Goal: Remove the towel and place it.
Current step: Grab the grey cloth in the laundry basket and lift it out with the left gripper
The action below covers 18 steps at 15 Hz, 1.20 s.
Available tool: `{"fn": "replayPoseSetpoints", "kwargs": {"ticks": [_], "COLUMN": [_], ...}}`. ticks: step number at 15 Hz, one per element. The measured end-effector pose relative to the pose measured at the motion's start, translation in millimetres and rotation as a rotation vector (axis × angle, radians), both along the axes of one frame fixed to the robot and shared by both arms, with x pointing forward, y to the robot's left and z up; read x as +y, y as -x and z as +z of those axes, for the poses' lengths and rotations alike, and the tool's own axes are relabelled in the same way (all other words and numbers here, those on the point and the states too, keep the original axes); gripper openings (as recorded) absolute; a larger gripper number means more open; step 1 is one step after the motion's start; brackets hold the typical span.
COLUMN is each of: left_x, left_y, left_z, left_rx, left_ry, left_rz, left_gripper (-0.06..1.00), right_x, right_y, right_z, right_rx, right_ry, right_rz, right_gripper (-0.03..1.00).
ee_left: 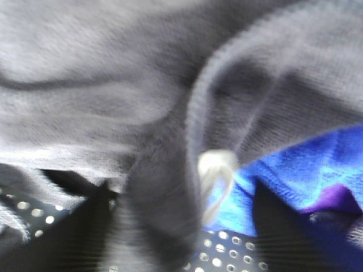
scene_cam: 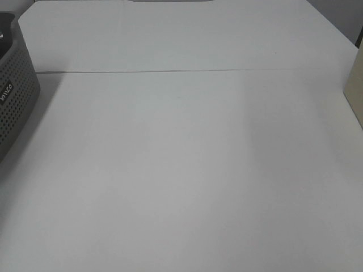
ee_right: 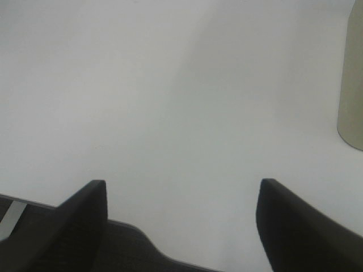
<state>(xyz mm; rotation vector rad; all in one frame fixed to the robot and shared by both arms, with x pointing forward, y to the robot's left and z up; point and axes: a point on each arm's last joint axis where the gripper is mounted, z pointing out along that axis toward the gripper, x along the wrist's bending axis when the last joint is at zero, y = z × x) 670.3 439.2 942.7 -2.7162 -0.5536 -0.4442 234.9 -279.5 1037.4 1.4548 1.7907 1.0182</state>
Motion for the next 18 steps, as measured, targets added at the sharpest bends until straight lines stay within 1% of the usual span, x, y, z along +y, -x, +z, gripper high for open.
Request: {"fn": "replayPoseSetpoints", "kwargs": {"ticks": [2,3,10,11,12,13,14,16,17,18], "left_x": [-1.0,-1.2,-1.8,-1.9,-2.4,-5.8,-10.8,-21.5,-28.3,-29.0], "left_y": [-0.3,-0.3,-0.9,-2.2,-2.9,-3.9,-6.1,-9.9,-8.5,-7.3], "left_z": [-0.4,-0.4,-0.5,-0.2,0.9,3.7,8.2,22.8,39.9,45.8], "left_rx": [-0.007,-0.008,-0.019,-0.033,-0.042,-0.049,-0.071,-0.129,-0.165,-0.179], "left_ry": [0.014,0.017,0.027,0.027,0.026,0.023,0.02,0.014,0.009,0.008], "left_rz": [0.008,0.011,0.019,0.014,0.01,0.0,-0.016,-0.051,-0.062,-0.056], "left_gripper": [0.35,0.32,0.28,0.22,0.1,0.02,0.0,0.0,0.0,0.0], "right_x": [0.0,0.0,0.0,0.0,0.0,0.0,0.0,0.0,0.0,0.0], "right_y": [0.0,0.0,0.0,0.0,0.0,0.0,0.0,0.0,0.0,0.0], "right_z": [0.0,0.0,0.0,0.0,0.0,0.0,0.0,0.0,0.0,0.0], "right_rx": [0.0,0.0,0.0,0.0,0.0,0.0,0.0,0.0,0.0,0.0], "right_ry": [0.0,0.0,0.0,0.0,0.0,0.0,0.0,0.0,0.0,0.0], "right_rz": [0.0,0.0,0.0,0.0,0.0,0.0,0.0,0.0,0.0,0.0], "right_gripper": [0.71,0.71,0.71,0.71,0.71,0.71,0.71,0.71,0.71,0.71]}}
